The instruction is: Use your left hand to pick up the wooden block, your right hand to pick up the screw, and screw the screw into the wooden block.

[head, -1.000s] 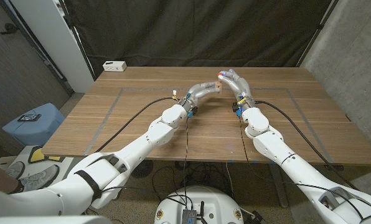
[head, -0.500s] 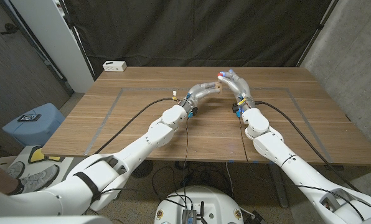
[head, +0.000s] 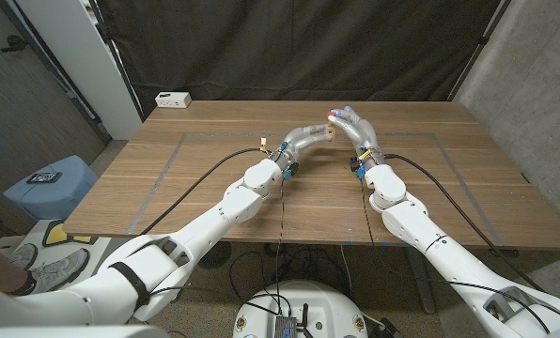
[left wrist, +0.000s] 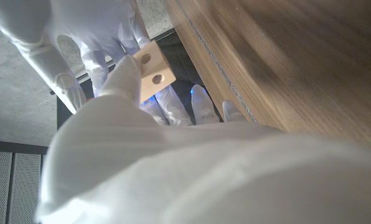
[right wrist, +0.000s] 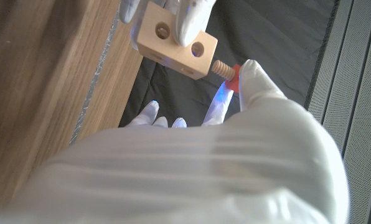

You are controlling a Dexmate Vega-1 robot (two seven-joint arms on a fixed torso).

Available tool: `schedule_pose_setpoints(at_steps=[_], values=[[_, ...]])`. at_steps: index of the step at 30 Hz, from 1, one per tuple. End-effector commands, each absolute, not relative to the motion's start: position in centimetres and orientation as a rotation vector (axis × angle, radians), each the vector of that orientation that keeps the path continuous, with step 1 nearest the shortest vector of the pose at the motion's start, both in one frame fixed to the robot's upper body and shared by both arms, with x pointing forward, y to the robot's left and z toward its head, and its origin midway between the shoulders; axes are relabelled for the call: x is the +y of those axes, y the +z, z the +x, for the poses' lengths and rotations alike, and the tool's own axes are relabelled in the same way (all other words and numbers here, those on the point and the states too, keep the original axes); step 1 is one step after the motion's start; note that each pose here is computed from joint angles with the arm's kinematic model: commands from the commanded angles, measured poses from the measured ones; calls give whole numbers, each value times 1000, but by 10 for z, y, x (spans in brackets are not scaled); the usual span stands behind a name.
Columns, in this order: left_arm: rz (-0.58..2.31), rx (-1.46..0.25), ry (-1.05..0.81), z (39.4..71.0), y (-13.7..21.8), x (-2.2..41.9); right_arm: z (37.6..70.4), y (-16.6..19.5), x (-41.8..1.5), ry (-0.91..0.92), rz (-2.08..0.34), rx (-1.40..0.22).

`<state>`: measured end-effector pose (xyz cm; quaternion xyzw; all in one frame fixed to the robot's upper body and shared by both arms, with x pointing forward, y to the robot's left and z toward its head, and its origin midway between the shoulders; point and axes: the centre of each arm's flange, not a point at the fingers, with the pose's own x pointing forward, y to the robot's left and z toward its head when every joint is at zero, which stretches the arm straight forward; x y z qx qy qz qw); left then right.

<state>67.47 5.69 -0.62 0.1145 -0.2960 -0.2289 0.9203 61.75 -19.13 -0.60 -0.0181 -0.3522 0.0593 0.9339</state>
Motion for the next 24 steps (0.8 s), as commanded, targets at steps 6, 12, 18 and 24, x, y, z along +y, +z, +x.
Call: schedule_pose_setpoints(at_steps=[6, 12, 18, 24], values=[[236, -611, -466, 670, -8, 58, 614, -9, -189, 130, -37, -724], [234, -613, -461, 669, -9, 59, 614, -9, -189, 135, -38, -725], [232, -612, -461, 669, -10, 59, 614, -10, -189, 136, -36, -722], [232, -612, -463, 669, -10, 58, 614, -11, -189, 136, -36, -718]])
